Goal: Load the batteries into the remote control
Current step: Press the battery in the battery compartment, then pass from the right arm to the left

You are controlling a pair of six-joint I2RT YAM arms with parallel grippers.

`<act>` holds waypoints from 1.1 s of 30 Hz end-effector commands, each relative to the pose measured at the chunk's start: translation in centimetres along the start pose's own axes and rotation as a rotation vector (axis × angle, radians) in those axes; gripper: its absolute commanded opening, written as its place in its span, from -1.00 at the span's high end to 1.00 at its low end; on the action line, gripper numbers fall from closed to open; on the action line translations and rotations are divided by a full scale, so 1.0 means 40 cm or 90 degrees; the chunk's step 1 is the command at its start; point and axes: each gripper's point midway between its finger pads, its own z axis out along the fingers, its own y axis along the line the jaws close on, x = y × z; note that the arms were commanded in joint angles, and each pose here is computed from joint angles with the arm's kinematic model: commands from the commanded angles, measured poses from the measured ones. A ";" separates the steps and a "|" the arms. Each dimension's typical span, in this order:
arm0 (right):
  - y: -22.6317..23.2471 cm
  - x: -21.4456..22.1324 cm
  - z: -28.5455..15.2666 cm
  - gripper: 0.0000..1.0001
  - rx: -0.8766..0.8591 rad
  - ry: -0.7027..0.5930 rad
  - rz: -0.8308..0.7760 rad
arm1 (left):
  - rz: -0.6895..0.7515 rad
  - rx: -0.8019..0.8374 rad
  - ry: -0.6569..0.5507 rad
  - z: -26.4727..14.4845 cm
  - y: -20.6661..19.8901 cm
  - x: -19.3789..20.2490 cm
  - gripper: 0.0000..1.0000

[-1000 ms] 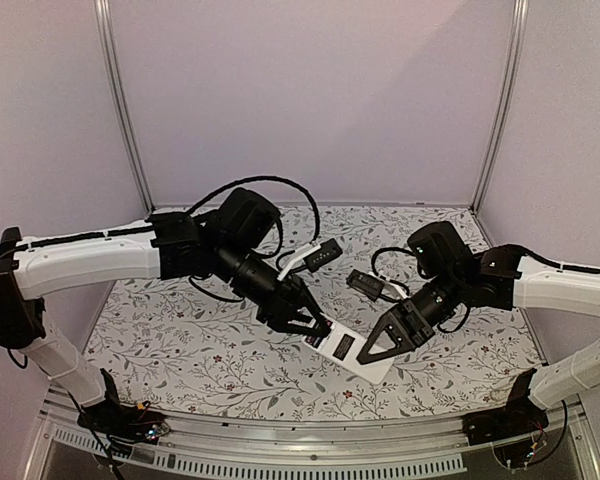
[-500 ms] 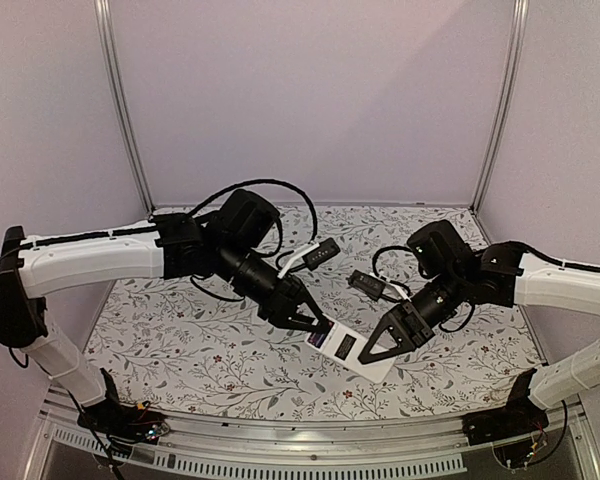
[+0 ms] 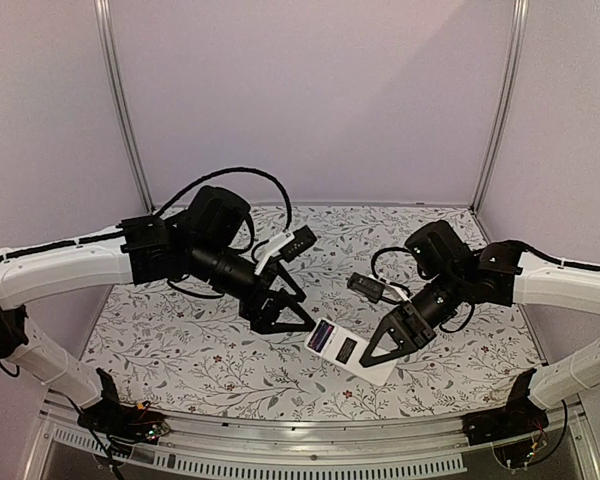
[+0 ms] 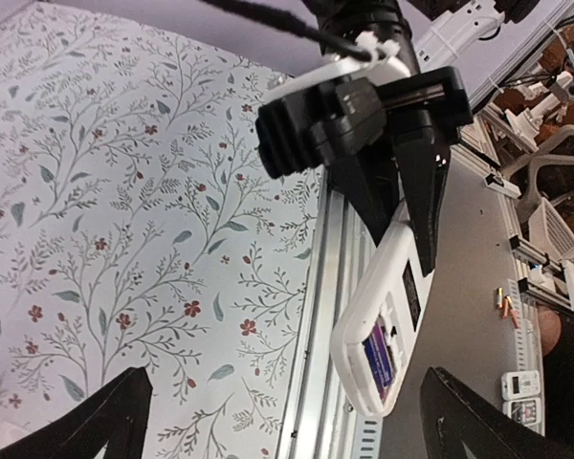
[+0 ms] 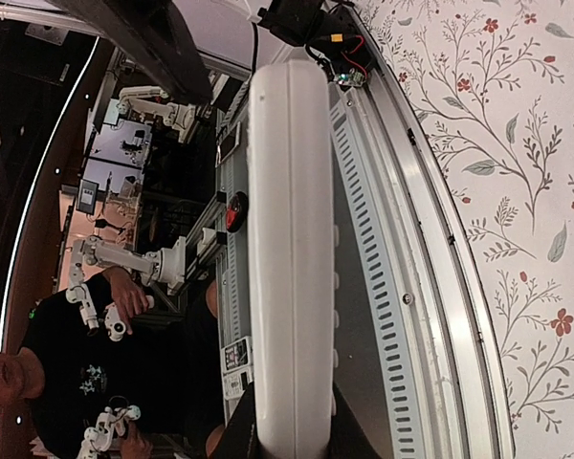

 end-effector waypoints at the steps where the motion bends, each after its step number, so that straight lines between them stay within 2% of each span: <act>1: 0.023 -0.009 0.005 1.00 -0.027 0.009 -0.006 | 0.156 -0.087 -0.036 -0.071 0.009 -0.040 -0.99; 5: 0.016 -0.010 0.011 1.00 -0.029 0.015 0.014 | 0.304 -0.124 0.048 -0.051 -0.025 0.027 -0.99; 10: 0.014 -0.013 0.014 1.00 -0.033 0.020 0.030 | 0.432 -0.161 0.148 -0.001 -0.059 0.069 -0.99; 20: -0.001 -0.007 0.026 1.00 -0.039 0.035 0.056 | 0.559 -0.206 0.222 0.103 -0.079 0.091 -0.98; 33: -0.025 -0.001 0.047 1.00 -0.050 0.057 0.102 | 0.622 -0.205 0.227 0.116 -0.105 0.096 -0.41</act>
